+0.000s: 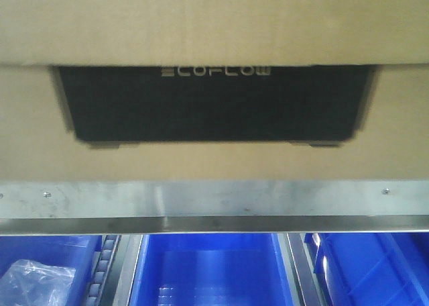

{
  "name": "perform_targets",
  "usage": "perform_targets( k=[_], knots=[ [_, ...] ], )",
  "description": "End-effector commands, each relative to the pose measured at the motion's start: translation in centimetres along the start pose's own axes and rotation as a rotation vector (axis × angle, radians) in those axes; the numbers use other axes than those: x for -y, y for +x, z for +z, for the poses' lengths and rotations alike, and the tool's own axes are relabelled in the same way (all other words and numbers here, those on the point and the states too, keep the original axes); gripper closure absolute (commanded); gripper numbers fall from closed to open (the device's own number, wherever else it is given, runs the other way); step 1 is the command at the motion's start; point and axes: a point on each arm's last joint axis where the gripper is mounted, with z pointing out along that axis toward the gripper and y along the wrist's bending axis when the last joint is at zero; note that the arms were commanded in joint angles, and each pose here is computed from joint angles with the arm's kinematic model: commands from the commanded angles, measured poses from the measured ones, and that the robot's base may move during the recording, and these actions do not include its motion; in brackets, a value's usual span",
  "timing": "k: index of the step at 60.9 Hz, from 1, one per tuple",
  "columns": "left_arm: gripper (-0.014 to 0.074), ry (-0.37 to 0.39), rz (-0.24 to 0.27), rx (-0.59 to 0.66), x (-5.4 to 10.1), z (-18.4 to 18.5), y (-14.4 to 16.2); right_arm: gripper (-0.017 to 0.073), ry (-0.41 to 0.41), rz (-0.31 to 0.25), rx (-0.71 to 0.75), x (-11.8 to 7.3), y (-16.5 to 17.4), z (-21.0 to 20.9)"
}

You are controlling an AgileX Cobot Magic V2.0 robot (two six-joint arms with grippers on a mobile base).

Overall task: Grab box from left shelf to table start
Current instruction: 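Lift the box with both grippers and pull it off the shelf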

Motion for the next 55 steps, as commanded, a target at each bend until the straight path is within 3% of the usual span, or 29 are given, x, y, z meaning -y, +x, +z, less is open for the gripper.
perform_targets(
  k=[1,23,38,55],
  knots=[
    [0.0679,0.103,-0.041,0.257,0.2,-4.3,-0.2,0.0541,-0.048,0.009,0.191,-0.3,0.0,-3.4],
    [0.0679,0.128,-0.047,0.365,-1.0,-8.0,4.0,0.0541,-0.063,0.005,0.284,0.1,3.7,-7.3],
    [0.0679,0.147,-0.054,0.453,-1.7,-11.2,5.5,0.0541,-0.073,0.0,0.338,0.2,4.8,-9.8],
    [0.0679,0.152,-0.058,0.463,-2.0,-12.3,6.3,0.0541,-0.076,-0.003,0.345,0.3,6.0,-11.4]
  ],
)
